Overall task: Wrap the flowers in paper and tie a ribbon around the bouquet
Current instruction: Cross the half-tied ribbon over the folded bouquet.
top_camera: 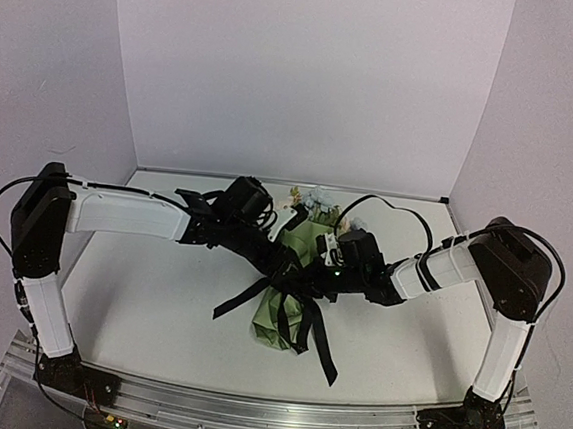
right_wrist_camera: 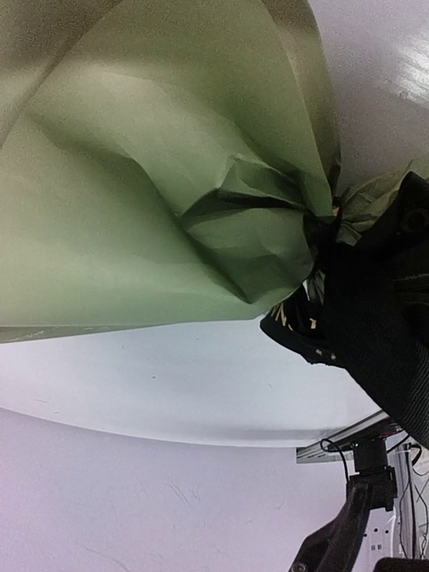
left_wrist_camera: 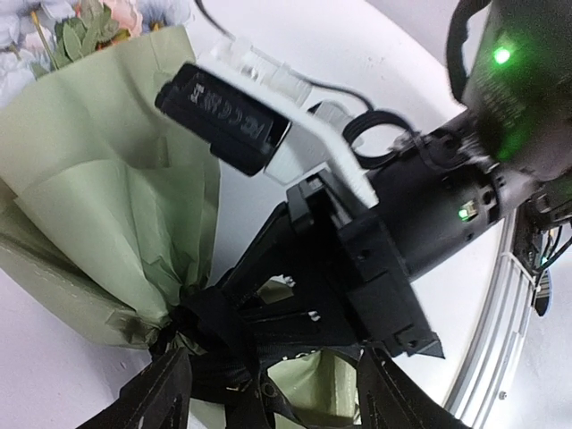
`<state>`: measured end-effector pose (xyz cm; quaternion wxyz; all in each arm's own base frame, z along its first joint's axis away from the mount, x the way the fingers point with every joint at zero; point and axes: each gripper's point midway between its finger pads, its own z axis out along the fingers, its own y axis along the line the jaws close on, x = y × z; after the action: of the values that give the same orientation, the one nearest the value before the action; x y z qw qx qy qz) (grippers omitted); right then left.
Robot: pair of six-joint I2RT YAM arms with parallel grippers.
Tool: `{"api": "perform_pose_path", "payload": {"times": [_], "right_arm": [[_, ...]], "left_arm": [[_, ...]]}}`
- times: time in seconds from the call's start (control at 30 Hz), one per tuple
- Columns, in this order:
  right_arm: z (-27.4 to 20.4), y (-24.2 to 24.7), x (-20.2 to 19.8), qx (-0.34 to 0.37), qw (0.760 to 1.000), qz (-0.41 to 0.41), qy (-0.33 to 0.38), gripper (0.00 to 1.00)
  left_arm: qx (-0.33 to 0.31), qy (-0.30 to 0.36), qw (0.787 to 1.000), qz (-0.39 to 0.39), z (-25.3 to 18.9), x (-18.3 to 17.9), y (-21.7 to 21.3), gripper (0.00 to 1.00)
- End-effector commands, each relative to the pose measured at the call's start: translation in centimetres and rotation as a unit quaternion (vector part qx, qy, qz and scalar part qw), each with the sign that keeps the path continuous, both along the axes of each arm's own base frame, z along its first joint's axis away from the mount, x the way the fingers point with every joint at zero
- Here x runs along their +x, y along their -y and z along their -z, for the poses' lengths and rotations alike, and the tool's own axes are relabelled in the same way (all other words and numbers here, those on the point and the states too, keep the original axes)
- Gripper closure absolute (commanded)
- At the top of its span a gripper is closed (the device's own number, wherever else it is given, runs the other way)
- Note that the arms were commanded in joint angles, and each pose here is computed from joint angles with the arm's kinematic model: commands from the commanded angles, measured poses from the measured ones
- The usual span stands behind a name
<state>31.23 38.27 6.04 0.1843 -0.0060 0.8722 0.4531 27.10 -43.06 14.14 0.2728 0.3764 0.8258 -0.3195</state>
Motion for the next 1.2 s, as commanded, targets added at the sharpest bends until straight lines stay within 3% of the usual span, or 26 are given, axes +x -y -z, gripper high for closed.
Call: {"api": "perform_pose_path", "payload": {"times": [0.0, 0.13, 0.27, 0.37, 0.57, 0.73, 1.17], "right_arm": [[-1.6, -1.1, 0.6, 0.020, 0.999, -0.012, 0.023, 1.00], [-1.9, -1.2, 0.6, 0.022, 0.999, -0.013, 0.024, 1.00], [-2.4, -1.3, 0.6, 0.027, 0.999, -0.015, 0.028, 1.00], [-2.8, -1.5, 0.7, 0.031, 0.999, -0.016, 0.030, 1.00], [-3.3, -1.8, 1.0, 0.037, 0.999, -0.017, 0.033, 1.00], [-3.2, -1.9, 0.9, 0.037, 0.999, -0.020, 0.031, 1.00], [-5.4, -3.7, 1.2, 0.087, 0.995, -0.053, 0.000, 1.00]], "left_arm": [[-0.056, 0.048, 0.997, -0.009, -5.2, 1.0, -0.1, 0.33], [-0.053, 0.053, 0.995, -0.069, -5.2, 3.3, -1.9, 0.37], [-0.033, 0.026, 0.992, -0.119, -3.1, 5.4, -4.1, 0.54], [-0.016, -0.005, 0.993, -0.120, -0.7, 5.6, -4.5, 0.68], [-0.006, -0.058, 0.996, -0.072, 2.7, 4.7, -2.8, 0.78], [-0.012, -0.061, 0.997, -0.049, 2.6, 4.9, -1.6, 0.80], [-0.015, -0.082, 0.996, 0.027, 2.8, 2.6, -1.0, 0.66]]}}
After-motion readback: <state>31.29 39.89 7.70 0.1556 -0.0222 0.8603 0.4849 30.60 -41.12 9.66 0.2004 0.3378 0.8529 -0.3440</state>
